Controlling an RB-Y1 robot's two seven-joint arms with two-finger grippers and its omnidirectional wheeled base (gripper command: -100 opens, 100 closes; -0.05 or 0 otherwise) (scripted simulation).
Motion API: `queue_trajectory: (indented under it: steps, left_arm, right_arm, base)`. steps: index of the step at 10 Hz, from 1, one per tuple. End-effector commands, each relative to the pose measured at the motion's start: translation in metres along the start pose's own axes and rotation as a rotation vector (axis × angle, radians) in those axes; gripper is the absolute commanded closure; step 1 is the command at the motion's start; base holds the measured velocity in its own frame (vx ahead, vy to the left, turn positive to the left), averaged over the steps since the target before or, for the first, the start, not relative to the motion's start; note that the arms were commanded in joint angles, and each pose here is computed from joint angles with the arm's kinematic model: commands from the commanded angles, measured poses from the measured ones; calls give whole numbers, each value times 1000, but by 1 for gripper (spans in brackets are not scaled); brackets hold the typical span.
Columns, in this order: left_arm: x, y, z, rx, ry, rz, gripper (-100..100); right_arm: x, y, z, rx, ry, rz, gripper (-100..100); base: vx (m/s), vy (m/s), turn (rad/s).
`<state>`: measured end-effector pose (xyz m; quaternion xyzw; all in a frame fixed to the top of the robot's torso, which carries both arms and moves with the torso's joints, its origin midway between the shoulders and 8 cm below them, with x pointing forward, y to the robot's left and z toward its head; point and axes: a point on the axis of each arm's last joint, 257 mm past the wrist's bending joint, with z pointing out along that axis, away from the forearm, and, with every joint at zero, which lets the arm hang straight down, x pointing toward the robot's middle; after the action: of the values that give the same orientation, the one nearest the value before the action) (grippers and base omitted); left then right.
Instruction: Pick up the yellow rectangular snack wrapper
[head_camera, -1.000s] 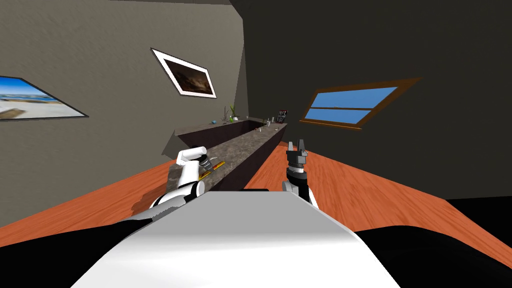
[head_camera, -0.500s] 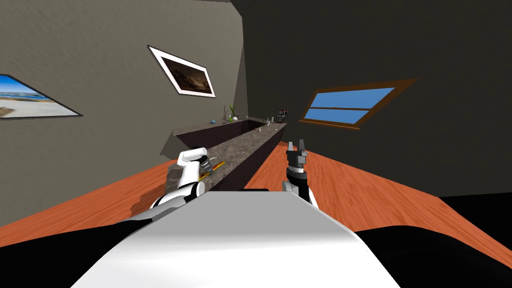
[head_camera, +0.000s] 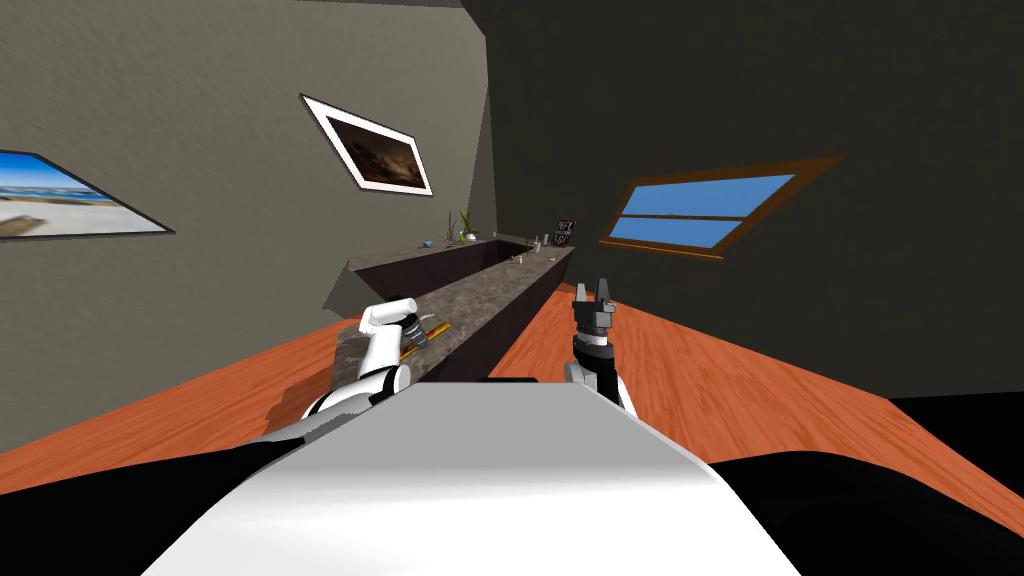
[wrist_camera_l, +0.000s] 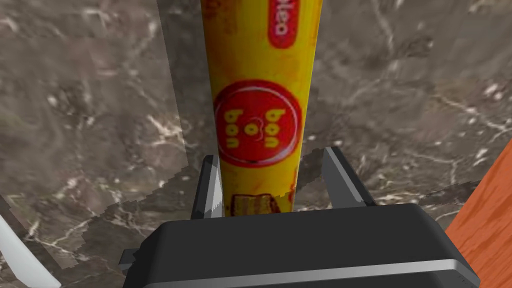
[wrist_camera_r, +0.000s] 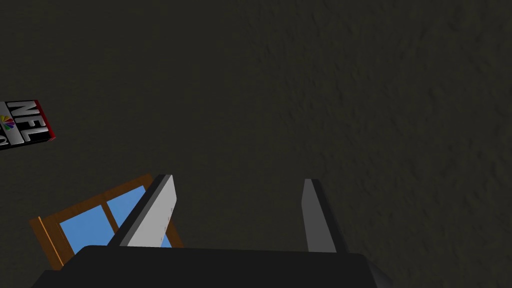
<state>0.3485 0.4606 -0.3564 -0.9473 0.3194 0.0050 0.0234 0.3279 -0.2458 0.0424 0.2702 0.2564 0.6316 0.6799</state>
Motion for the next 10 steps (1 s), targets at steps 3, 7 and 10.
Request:
queue_trajectory:
  steps: [3, 7, 10]
  left_arm:
    - [0, 1, 0, -1, 0, 1, 100]
    - [-1, -2, -14, -2, 0, -6, 100]
    - [-2, -3, -17, -1, 1, -7, 0]
  right_arm:
    - [0, 0, 0, 0, 0, 0, 0]
    - [0, 0, 0, 0, 0, 0, 0]
    - [0, 0, 0, 0, 0, 0, 0]
  base:
    - [0, 0, 0]
    - [-3, 5, -15]
    - [-2, 2, -7]
